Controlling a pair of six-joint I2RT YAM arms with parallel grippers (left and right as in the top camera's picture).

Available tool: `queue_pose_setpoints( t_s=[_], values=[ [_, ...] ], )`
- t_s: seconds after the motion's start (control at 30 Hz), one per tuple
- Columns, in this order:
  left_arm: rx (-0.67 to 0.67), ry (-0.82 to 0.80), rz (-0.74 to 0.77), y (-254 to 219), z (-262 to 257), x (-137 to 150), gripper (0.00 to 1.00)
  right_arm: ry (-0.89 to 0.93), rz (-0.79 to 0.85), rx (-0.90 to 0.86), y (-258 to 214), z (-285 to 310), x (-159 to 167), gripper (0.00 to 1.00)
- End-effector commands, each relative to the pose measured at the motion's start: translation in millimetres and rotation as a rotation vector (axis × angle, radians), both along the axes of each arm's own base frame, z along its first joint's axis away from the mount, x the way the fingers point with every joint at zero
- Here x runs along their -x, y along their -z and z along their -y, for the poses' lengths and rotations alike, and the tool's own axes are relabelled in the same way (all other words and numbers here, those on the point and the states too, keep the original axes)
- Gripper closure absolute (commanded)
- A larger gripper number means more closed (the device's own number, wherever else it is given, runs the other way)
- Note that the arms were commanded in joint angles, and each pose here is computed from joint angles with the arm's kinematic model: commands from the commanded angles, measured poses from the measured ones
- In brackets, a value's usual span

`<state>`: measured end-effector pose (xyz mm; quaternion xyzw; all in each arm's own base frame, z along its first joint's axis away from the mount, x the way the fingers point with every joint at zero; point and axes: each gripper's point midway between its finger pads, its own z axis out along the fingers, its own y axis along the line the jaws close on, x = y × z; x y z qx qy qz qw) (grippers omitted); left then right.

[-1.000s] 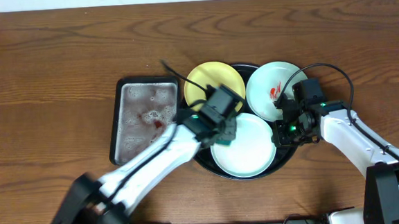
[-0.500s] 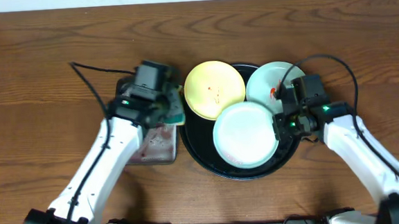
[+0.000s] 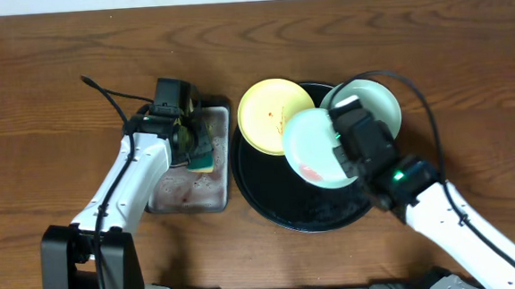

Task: Clean dirty plates on tray and stack at the side
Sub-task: 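Lift the cleaned plate with the right gripper and set it right of tray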

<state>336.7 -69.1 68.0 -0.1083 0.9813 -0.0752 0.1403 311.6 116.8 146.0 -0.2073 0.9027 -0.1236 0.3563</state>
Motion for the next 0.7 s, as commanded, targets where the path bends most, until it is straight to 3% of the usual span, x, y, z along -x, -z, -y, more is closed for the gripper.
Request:
queue_pose_setpoints(
  t_s=[0.0, 0.2, 0.67],
  values=[
    [-0.035, 0.008, 0.002, 3, -8, 1, 0.92, -0.020, 0.155, 0.160, -36, -2, -5, 0.99],
    [-0.035, 0.008, 0.002, 3, -8, 1, 0.93, -0.155, 0.259, 0.262, -55, -39, 4, 0.99],
    [-0.035, 0.007, 0.002, 3, -8, 1, 0.93, -0.170, 0.353, 0.339, -74, -55, 17, 0.99]
  ],
)
